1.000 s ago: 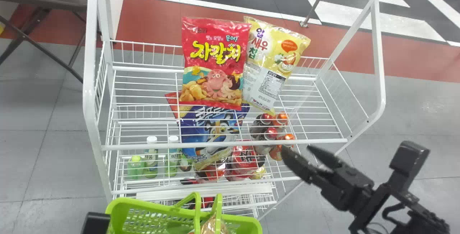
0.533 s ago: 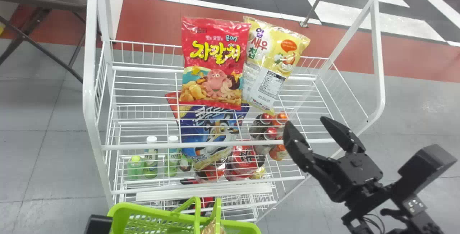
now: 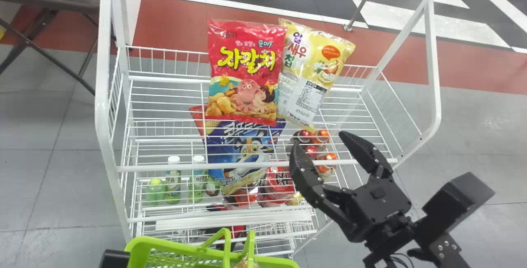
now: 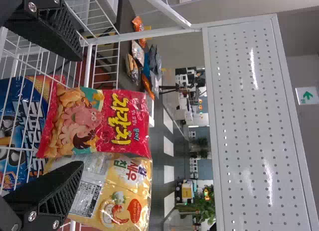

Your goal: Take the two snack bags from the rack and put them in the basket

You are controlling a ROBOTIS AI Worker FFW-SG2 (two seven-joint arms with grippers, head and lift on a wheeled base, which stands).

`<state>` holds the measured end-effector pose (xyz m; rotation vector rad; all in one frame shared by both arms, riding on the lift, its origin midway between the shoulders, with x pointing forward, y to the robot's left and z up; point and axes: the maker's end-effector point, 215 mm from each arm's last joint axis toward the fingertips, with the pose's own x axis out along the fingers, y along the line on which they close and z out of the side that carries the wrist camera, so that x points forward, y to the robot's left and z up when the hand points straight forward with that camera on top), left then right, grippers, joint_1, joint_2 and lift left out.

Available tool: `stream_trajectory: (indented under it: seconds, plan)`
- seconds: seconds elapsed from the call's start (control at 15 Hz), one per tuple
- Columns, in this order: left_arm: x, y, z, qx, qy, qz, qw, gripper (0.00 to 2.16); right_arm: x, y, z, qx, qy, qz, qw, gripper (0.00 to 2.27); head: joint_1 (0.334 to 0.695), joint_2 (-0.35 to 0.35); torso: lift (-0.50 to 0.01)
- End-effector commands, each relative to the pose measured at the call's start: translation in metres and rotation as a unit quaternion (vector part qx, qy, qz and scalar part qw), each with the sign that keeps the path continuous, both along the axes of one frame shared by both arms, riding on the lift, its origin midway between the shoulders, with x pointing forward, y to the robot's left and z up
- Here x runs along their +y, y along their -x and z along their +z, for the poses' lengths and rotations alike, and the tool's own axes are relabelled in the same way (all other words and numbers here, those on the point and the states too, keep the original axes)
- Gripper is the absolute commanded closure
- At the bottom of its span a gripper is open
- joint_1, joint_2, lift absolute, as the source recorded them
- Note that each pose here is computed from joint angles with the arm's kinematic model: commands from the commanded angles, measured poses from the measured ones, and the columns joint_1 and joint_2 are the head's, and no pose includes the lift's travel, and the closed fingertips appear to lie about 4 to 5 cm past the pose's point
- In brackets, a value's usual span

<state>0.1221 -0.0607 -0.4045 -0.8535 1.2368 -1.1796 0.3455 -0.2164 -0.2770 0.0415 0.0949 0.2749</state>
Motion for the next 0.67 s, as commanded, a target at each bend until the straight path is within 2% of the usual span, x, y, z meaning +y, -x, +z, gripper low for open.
stream_trajectory:
  seconds: [0.0, 0.6]
  plan:
    - [-0.001, -0.001, 0.001, -0.003, 0.002, 0.002, 1.0, 1.48, 0.004, 0.002, 0.002, -0.006, 0.002, -0.002, 1.0, 0.06, 0.695, -0.35, -0.008]
    - [0.0, 0.002, 0.003, 0.001, 0.009, 0.004, 1.0, 1.48, 0.0, 0.003, 0.018, -0.036, 0.009, -0.011, 0.999, 0.06, 0.695, -0.35, -0.008]
